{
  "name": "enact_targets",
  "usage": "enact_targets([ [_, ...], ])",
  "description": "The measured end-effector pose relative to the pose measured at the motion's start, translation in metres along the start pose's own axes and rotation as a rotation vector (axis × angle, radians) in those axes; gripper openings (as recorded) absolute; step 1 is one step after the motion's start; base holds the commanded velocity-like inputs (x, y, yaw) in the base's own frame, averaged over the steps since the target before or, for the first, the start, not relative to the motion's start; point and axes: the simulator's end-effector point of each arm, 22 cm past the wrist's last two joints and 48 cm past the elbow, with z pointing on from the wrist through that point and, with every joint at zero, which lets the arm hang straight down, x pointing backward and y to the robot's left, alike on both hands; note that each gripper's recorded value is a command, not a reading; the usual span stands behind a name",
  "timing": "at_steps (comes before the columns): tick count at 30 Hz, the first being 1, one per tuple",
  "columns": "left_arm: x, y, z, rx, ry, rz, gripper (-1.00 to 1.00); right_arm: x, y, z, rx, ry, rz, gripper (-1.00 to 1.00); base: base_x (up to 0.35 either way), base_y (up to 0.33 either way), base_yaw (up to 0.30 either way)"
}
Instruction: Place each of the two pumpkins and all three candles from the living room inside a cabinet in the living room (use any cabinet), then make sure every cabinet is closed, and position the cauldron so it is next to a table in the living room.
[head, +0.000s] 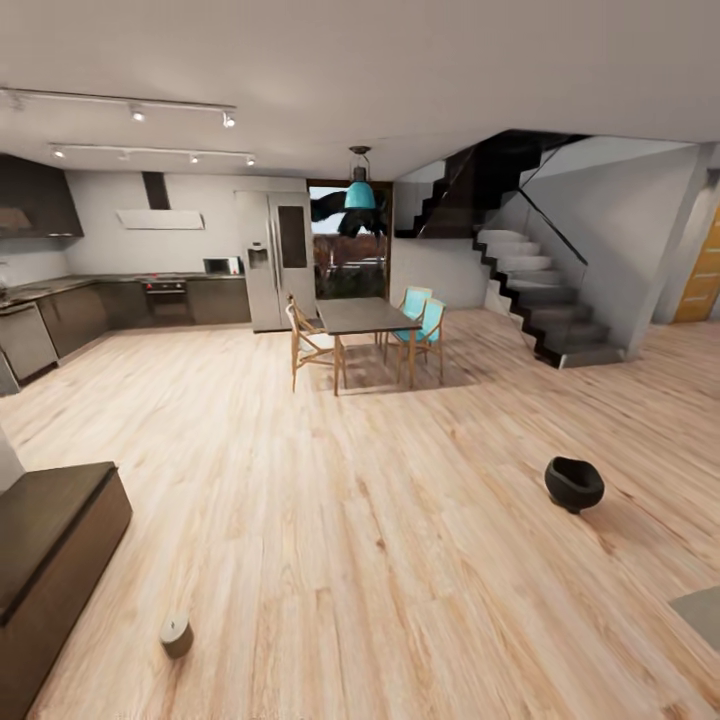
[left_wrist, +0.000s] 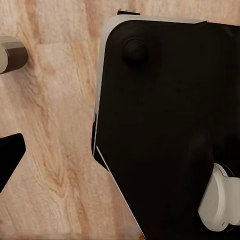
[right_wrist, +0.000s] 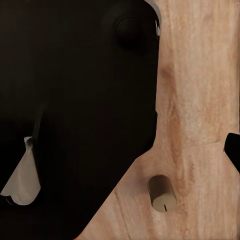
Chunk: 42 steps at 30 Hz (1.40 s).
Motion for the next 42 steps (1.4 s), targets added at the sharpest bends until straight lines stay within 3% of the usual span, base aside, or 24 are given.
enact_targets([
  [11,0.0,0.0,0.0,0.0,-0.001,0.0,1.0,0.0,0.0,0.0,0.0,0.0,0.0,1.0,0.0,-0.002,0.289],
  [17,-0.007,-0.001,0.0,0.001,-0.032,0.0,1.0,0.0,0.0,0.0,0.0,0.0,0.0,1.0,0.0,0.0,0.289],
  [42,0.001,0.002,-0.024,-0.006,-0.032,-0.015,1.0,0.009,-0.005,-0.024,0.014,0.004,-0.002,1.0,0.0,0.0,0.281],
])
